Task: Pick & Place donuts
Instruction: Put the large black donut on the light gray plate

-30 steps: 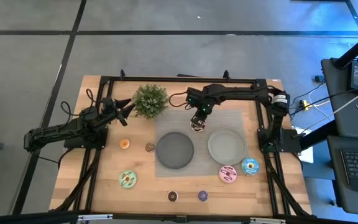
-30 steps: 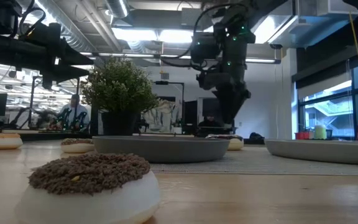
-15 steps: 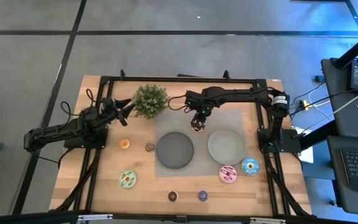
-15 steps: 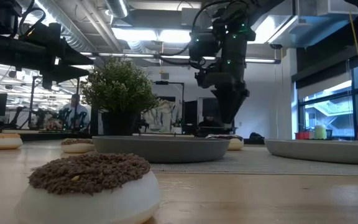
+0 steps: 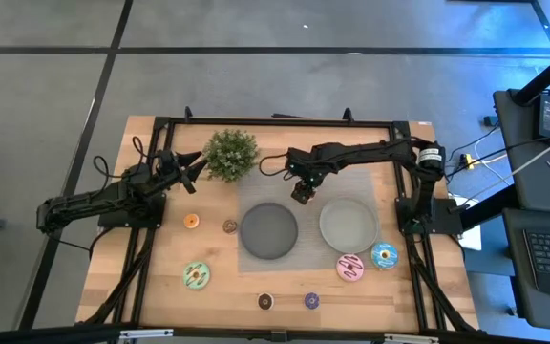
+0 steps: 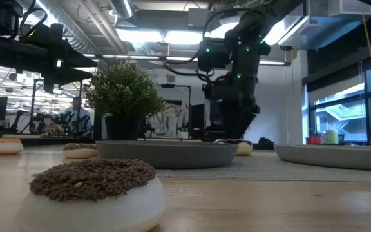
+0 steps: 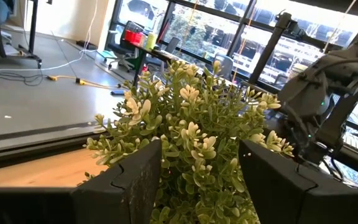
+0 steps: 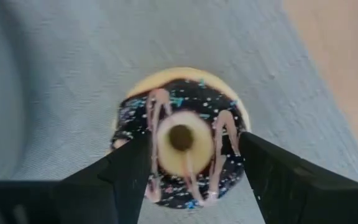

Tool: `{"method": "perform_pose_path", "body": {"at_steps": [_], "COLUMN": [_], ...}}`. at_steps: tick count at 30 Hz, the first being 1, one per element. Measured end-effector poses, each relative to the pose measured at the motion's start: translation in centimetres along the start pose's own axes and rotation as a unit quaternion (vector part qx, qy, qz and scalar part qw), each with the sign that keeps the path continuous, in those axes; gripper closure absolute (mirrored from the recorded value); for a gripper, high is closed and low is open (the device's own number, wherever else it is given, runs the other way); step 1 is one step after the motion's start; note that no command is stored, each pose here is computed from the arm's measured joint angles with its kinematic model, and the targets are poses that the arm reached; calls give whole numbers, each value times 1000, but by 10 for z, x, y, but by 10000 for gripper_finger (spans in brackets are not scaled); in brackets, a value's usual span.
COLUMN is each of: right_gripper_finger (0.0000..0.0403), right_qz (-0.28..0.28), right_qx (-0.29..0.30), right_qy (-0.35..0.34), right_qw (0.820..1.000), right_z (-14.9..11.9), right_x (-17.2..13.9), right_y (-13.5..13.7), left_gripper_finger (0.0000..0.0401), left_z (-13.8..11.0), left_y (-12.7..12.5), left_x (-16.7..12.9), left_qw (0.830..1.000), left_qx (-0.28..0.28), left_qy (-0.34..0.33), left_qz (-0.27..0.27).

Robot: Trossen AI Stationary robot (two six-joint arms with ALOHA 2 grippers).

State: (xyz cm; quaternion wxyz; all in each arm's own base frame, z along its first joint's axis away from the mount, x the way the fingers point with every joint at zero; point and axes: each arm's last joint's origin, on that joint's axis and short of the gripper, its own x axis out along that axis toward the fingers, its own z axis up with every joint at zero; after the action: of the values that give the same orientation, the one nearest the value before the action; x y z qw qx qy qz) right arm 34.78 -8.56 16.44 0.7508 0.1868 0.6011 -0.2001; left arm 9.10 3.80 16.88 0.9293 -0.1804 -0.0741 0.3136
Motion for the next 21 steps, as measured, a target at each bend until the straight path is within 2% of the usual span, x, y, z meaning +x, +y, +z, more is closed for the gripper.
{"method": "perform_pose_path", "body": {"at_steps": [4,11,15,21], "right_gripper_finger": [157,164,188,236], "right_qz": [-55,-36,-18,-19], "right_qx": [-3,1,17,17], "right_qy": [-11,-7,11,14], "right_qw": [998,999,1000,1000], "right_z": [-2,-2,-8,-11], "right_x": [2,4,10,14], "right_y": [-4,-4,-8,-9], "left_gripper_finger": [191,191,191,191], "left_z": [0,0,0,0], "left_y": [0,0,0,0], "left_x": [0,0,0,0], "left_qw": [1000,1000,1000,1000], "left_qx": [0,0,0,0], "left_qy": [0,0,0,0], "left_qz": [0,0,0,0]}}
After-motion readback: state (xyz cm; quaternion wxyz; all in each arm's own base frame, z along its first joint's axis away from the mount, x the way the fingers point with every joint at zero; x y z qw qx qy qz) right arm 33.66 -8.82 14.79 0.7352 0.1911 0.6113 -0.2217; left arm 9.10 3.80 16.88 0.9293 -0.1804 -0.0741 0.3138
